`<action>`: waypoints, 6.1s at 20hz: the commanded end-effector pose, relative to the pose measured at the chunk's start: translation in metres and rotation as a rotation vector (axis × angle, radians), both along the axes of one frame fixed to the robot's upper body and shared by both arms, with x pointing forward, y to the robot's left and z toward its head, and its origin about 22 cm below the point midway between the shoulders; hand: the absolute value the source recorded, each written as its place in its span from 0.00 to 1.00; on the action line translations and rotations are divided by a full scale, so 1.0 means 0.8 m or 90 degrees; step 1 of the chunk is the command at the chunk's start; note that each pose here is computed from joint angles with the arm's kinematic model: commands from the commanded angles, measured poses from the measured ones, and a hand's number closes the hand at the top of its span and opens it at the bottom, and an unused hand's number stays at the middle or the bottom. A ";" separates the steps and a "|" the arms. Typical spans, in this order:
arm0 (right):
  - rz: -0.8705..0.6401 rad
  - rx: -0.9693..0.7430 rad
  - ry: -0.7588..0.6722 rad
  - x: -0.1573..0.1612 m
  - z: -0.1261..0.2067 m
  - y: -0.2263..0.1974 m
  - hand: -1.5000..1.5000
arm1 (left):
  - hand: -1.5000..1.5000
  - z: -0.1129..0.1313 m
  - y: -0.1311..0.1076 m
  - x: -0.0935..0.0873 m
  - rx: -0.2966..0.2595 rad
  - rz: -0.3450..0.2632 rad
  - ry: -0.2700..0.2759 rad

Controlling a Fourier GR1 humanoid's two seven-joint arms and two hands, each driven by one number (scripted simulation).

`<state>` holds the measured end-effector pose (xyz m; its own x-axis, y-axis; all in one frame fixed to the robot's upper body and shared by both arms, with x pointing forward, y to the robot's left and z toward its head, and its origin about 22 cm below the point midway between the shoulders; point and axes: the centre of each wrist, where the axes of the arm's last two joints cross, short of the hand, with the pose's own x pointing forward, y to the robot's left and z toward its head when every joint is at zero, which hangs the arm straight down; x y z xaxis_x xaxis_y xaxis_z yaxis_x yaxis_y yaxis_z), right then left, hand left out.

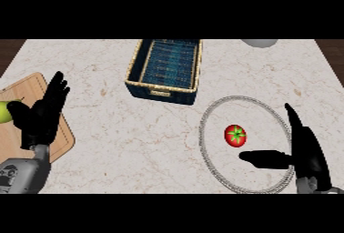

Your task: Pick the tomato from the placemat and place it in the basket

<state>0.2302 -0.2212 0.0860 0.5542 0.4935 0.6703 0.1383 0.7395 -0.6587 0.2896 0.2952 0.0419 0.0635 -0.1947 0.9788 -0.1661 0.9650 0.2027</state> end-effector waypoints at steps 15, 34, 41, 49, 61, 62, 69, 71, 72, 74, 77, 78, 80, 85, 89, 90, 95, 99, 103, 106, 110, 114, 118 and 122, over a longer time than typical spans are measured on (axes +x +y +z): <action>-0.047 -0.003 -0.011 -0.009 -0.023 0.038 0.00 | 0.50 0.002 0.012 -0.015 -0.002 -0.001 0.003; -0.045 -0.028 0.045 0.046 -0.102 0.047 0.00 | 0.50 0.020 0.001 0.006 0.004 0.005 -0.009; -0.036 -0.026 0.063 0.028 -0.110 0.024 0.00 | 0.50 0.018 0.002 0.011 -0.013 -0.011 0.003; 0.013 -0.002 0.092 0.047 -0.115 0.047 0.00 | 0.50 -0.008 -0.006 -0.010 0.009 0.004 -0.005; 0.076 0.016 0.086 0.027 -0.141 0.084 1.00 | 0.50 0.019 0.006 0.010 0.000 -0.006 0.002; 0.172 -0.022 0.066 0.018 -0.145 0.117 1.00 | 0.50 0.009 -0.010 0.001 -0.004 -0.014 -0.001; 0.595 -0.126 -0.012 -0.007 -0.095 0.244 1.00 | 0.50 0.011 -0.054 0.020 -0.012 -0.103 -0.016; 0.612 -0.091 -0.015 -0.018 -0.103 0.258 1.00 | 0.50 0.024 -0.059 0.026 -0.011 -0.112 -0.023; 0.619 -0.070 -0.018 -0.030 -0.102 0.265 1.00 | 0.50 0.019 -0.048 0.026 0.005 -0.096 -0.018; 0.614 -0.012 -0.065 -0.037 -0.093 0.274 1.00 | 0.50 0.010 -0.064 0.025 -0.015 -0.095 -0.003; 0.588 0.056 -0.164 -0.042 -0.082 0.282 1.00 | 0.50 0.018 -0.057 0.022 -0.002 -0.089 -0.016; 0.592 0.094 -0.193 -0.046 -0.063 0.288 1.00 | 0.50 0.018 -0.060 0.028 -0.001 -0.087 -0.015; 0.575 0.146 -0.246 -0.051 -0.043 0.294 1.00 | 0.50 0.012 -0.053 0.023 -0.002 -0.071 -0.004; 0.548 0.216 -0.345 -0.060 -0.007 0.313 1.00 | 0.50 0.014 -0.035 0.029 -0.002 -0.052 -0.010; 0.531 0.180 -0.387 -0.029 0.055 0.336 1.00 | 0.50 0.013 -0.043 0.029 -0.007 -0.054 -0.002; 0.527 0.164 -0.371 -0.027 0.070 0.341 1.00 | 0.50 0.012 -0.029 0.026 0.002 -0.047 0.006; 0.471 0.148 -0.390 0.004 0.127 0.367 1.00 | 0.50 0.013 -0.040 0.030 0.000 -0.050 0.006; 0.386 0.196 -0.413 0.031 0.157 0.375 1.00 | 0.50 -0.002 -0.028 0.014 0.004 -0.051 -0.004; 0.351 0.166 -0.418 0.049 0.201 0.395 1.00 | 0.50 0.008 -0.043 0.021 0.006 -0.049 0.002; 0.321 0.121 -0.420 0.070 0.217 0.406 1.00 | 0.50 0.013 -0.039 0.027 0.002 -0.050 -0.003; 0.293 0.091 -0.432 0.097 0.235 0.409 1.00 | 0.50 0.018 -0.033 0.032 0.002 -0.043 -0.017; 0.292 0.027 -0.396 0.119 0.243 0.409 1.00 | 0.50 0.016 -0.018 0.027 -0.004 -0.040 -0.014; 0.279 0.008 -0.386 0.140 0.241 0.403 1.00 | 0.50 0.012 -0.034 0.020 0.008 -0.045 -0.011; 0.276 -0.036 -0.353 0.166 0.205 0.384 1.00 | 0.50 0.022 -0.038 0.025 -0.001 -0.058 -0.012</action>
